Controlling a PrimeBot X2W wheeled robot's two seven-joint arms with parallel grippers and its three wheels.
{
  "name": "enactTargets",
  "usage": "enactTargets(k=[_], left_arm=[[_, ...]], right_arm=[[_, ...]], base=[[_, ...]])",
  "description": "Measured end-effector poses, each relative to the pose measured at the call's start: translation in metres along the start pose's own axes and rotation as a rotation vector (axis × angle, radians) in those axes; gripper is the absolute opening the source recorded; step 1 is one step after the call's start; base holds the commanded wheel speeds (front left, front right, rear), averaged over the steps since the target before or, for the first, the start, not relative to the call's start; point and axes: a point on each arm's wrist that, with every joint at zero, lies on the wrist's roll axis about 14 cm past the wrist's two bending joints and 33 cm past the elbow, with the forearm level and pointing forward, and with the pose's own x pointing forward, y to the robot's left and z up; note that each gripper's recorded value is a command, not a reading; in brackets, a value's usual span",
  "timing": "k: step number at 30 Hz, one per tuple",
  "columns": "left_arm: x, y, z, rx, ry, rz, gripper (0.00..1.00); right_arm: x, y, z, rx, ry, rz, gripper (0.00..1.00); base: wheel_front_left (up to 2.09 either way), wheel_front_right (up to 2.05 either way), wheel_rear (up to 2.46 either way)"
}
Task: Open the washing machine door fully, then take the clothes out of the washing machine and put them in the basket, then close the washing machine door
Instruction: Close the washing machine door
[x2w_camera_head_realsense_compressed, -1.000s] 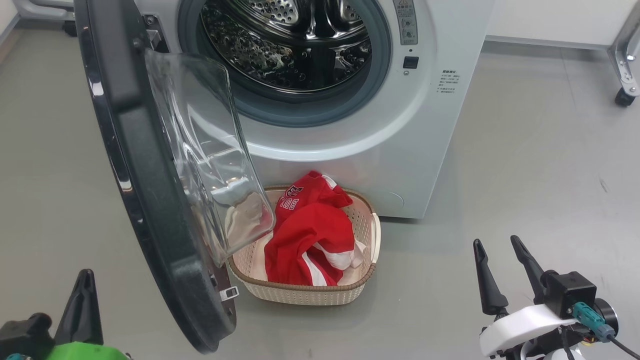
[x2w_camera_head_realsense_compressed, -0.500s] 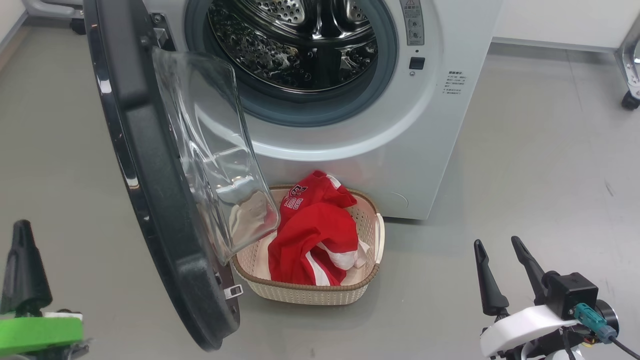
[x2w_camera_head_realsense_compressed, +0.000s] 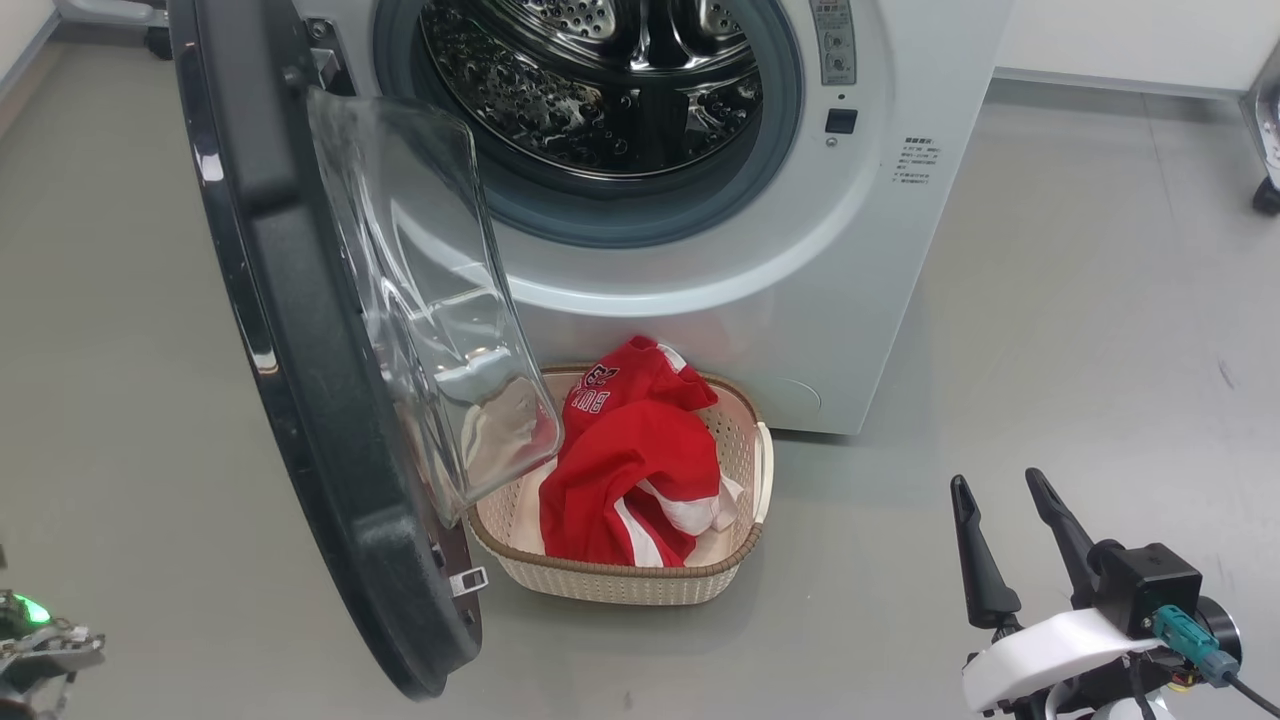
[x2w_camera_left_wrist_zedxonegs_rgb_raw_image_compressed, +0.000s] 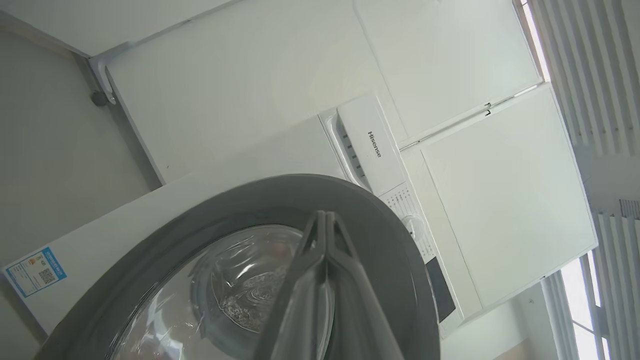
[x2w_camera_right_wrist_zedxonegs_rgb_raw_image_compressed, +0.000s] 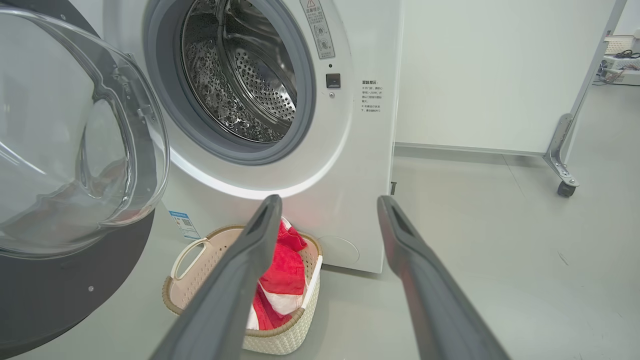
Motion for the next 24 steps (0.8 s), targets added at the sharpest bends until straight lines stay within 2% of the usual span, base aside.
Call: enactTargets(k=[3, 5, 24], left_arm=[[-0.001, 0.014, -0.008, -0.058, 0.054, 0.047, 0.00], [-0.001, 0.022, -0.012, -0.060, 0.090, 0.078, 0.00], [-0.019, 0.048, -0.085, -0.201, 0.432, 0.181, 0.00]], right_arm=[[0.001, 0.000, 0.000, 0.002, 0.001, 0.000, 1.00], [0.000, 0.000, -0.001, 0.002, 0.005, 0.000, 1.00], [0.001, -0.010, -0.006, 0.009, 0.023, -0.027, 1.00]], base=[[0.00, 0.00, 0.00], [0.00, 0.00, 0.00], [0.00, 0.00, 0.00]])
